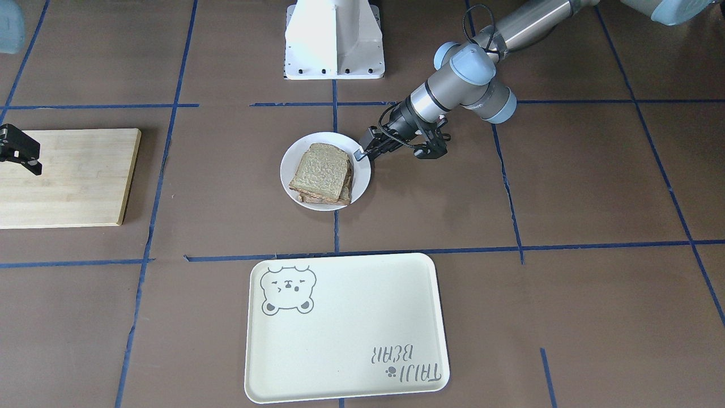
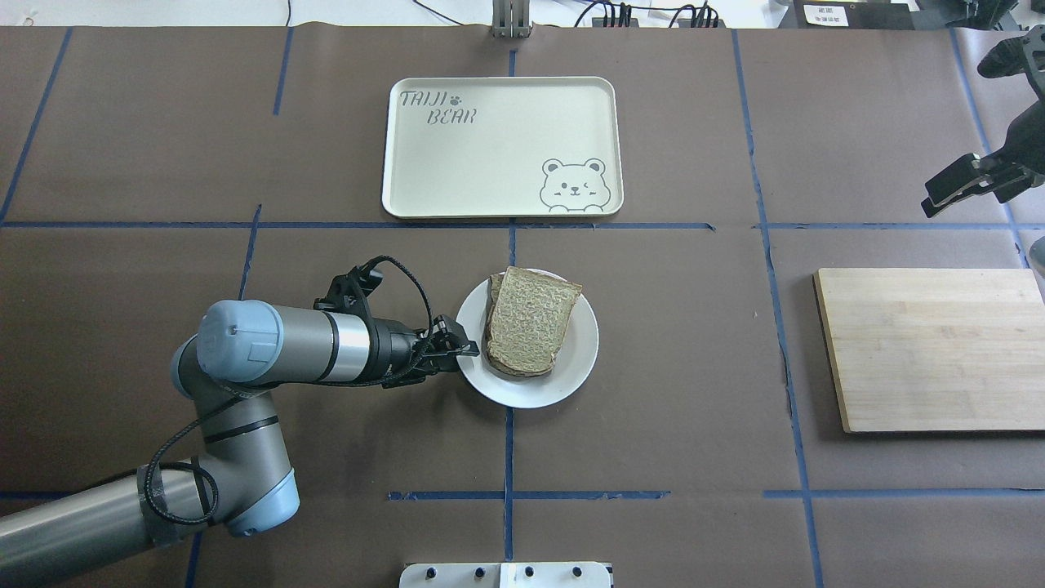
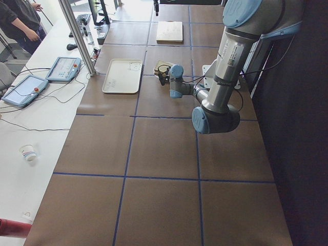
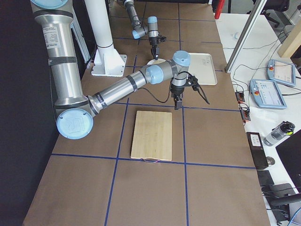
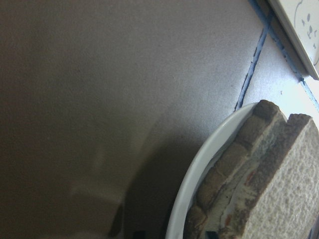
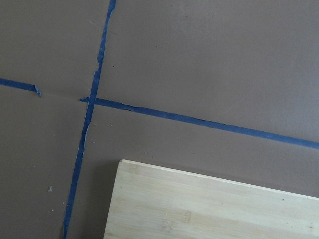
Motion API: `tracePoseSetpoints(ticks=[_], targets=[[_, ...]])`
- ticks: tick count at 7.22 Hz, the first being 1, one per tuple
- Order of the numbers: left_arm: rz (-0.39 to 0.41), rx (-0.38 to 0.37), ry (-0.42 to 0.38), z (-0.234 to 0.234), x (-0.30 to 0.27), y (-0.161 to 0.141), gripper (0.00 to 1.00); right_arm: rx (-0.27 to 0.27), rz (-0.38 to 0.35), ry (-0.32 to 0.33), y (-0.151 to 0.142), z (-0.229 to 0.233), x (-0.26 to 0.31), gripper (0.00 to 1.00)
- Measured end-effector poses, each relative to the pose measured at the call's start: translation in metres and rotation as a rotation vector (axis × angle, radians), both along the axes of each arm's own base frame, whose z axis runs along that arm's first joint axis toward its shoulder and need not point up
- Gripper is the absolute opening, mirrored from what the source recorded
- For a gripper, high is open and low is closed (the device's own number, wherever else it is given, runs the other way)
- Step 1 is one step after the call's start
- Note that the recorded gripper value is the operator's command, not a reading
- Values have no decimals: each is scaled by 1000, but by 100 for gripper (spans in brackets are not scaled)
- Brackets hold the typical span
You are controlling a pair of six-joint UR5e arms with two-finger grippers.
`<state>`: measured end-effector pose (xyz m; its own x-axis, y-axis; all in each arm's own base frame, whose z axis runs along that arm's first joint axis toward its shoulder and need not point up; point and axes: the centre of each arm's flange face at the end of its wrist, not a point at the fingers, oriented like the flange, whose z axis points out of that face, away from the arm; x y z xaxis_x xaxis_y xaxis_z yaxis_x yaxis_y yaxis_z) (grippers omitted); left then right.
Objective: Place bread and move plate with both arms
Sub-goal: 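Grasp the rim of the white plate with the left gripper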
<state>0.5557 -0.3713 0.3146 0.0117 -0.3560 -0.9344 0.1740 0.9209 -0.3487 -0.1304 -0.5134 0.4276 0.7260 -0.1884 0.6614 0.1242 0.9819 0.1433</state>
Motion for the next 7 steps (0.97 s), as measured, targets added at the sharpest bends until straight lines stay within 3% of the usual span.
tracePoseSetpoints(ticks=[2, 3, 5, 7], targets=[[2, -2, -6, -1, 11, -3, 45, -3, 2, 0, -1, 1, 1, 100], [3, -3, -8, 0, 14, -4, 36, -4, 4, 0, -1, 2, 2, 100], [5, -3, -7, -1, 14, -3, 7, -4, 9, 0, -2, 2, 4, 100], [6, 1, 4, -5, 12, -3, 0, -5, 9, -5, -2, 1, 6, 100]])
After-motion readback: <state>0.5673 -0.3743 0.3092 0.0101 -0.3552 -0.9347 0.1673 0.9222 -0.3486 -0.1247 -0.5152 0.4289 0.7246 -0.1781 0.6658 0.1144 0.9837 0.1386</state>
